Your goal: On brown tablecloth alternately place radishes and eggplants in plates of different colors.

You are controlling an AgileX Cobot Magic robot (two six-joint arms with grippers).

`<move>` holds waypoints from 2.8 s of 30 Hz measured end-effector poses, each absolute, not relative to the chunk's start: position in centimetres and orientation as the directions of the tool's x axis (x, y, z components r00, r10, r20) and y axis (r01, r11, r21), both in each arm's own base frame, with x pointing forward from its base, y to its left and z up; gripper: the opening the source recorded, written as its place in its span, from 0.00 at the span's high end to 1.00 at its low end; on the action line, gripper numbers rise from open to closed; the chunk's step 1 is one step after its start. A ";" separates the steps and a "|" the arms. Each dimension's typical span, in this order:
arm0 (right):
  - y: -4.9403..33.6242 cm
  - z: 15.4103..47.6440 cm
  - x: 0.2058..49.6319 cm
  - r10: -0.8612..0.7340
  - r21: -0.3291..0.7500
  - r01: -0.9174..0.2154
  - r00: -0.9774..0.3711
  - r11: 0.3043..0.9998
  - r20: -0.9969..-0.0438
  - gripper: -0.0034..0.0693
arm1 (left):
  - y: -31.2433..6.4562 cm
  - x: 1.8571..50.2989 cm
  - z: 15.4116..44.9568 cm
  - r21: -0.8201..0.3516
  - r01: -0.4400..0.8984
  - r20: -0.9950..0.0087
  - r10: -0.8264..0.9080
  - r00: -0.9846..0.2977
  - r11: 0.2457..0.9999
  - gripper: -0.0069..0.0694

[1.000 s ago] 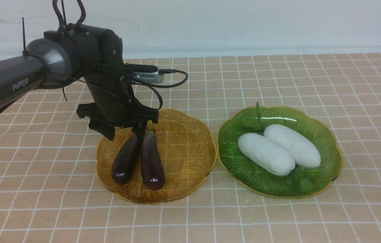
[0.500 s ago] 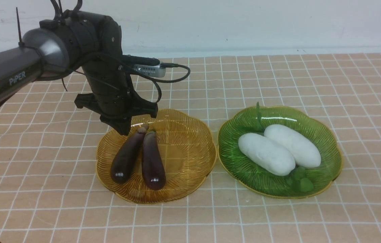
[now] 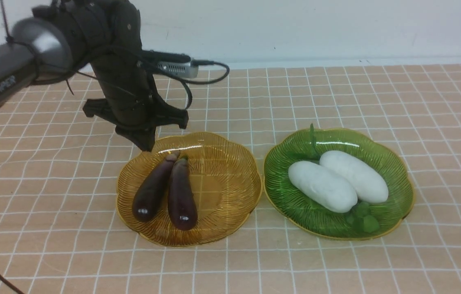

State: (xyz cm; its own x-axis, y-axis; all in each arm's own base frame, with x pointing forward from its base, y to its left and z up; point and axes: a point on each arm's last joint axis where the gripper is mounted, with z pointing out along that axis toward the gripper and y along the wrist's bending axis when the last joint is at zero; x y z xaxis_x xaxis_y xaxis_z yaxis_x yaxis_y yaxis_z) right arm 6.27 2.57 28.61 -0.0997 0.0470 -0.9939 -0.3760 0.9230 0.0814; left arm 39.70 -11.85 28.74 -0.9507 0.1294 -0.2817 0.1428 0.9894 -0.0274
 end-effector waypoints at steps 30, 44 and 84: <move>-0.1 17.9 5.5 0.033 0.033 0.005 -0.221 0.999 -0.975 0.96 | -9.2 31.6 39.6 -0.002 0.204 -0.505 0.175 -0.845 0.979 0.91; -0.1 17.9 5.5 0.033 0.033 0.004 -0.220 0.999 -0.975 0.96 | -4.3 13.9 31.7 -0.051 0.226 -0.523 0.167 -0.836 0.973 0.91; -0.1 17.9 5.5 0.034 0.034 0.005 -0.220 0.999 -0.975 0.96 | -0.9 5.3 17.7 -0.076 0.135 -0.950 -0.030 -0.312 0.988 0.91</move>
